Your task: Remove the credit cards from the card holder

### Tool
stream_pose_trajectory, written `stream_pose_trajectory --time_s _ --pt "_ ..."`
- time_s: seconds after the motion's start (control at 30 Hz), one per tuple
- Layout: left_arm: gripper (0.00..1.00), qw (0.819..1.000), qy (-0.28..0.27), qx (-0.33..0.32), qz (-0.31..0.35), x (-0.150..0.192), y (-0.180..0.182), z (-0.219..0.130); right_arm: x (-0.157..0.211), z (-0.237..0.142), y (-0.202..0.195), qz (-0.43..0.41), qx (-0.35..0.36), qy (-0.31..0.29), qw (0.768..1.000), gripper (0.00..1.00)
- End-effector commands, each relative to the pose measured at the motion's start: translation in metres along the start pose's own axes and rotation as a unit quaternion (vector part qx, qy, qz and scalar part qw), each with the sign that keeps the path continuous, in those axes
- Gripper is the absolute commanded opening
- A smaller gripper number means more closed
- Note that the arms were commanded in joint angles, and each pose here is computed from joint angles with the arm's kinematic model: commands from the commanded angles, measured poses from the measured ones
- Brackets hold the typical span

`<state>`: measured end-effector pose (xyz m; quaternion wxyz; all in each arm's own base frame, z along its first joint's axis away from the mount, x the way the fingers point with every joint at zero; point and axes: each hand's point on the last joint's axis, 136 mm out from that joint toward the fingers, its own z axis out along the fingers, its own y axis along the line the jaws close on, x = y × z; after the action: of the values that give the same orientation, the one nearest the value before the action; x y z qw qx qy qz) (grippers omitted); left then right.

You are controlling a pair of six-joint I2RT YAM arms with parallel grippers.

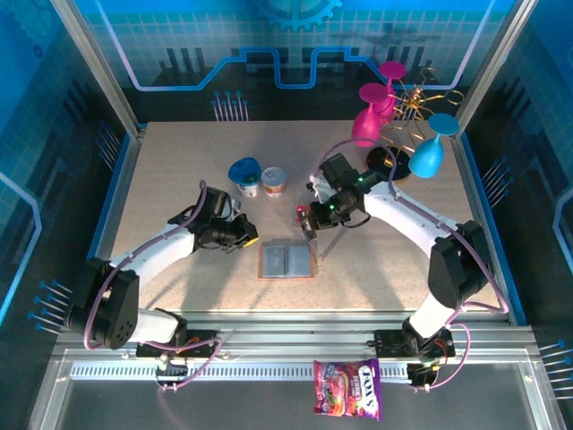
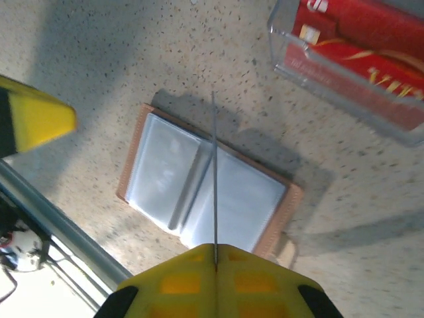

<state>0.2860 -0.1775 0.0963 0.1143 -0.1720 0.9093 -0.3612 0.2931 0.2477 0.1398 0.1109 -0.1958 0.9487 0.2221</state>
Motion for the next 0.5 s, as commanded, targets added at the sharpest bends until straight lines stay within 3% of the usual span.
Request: stream_pose_trajectory --time_s 0.0,0.2,0.47 --pt "0.08 1.0 -0.015 -0.002 0.011 -0.004 0.002 -0.014 -0.002 -0.026 -0.02 -0.093 0.067 0.003 0.993 0.01" --pt "0.08 1.0 -0.028 0.0 0.007 -0.007 0.004 -0.023 -0.02 -0.043 -0.026 -0.193 0.083 0.002 0.978 0.0" --pt "0.08 0.999 -0.034 -0.003 -0.004 -0.003 0.013 -0.029 -0.041 -0.057 -0.03 -0.35 0.118 0.008 0.929 0.0"
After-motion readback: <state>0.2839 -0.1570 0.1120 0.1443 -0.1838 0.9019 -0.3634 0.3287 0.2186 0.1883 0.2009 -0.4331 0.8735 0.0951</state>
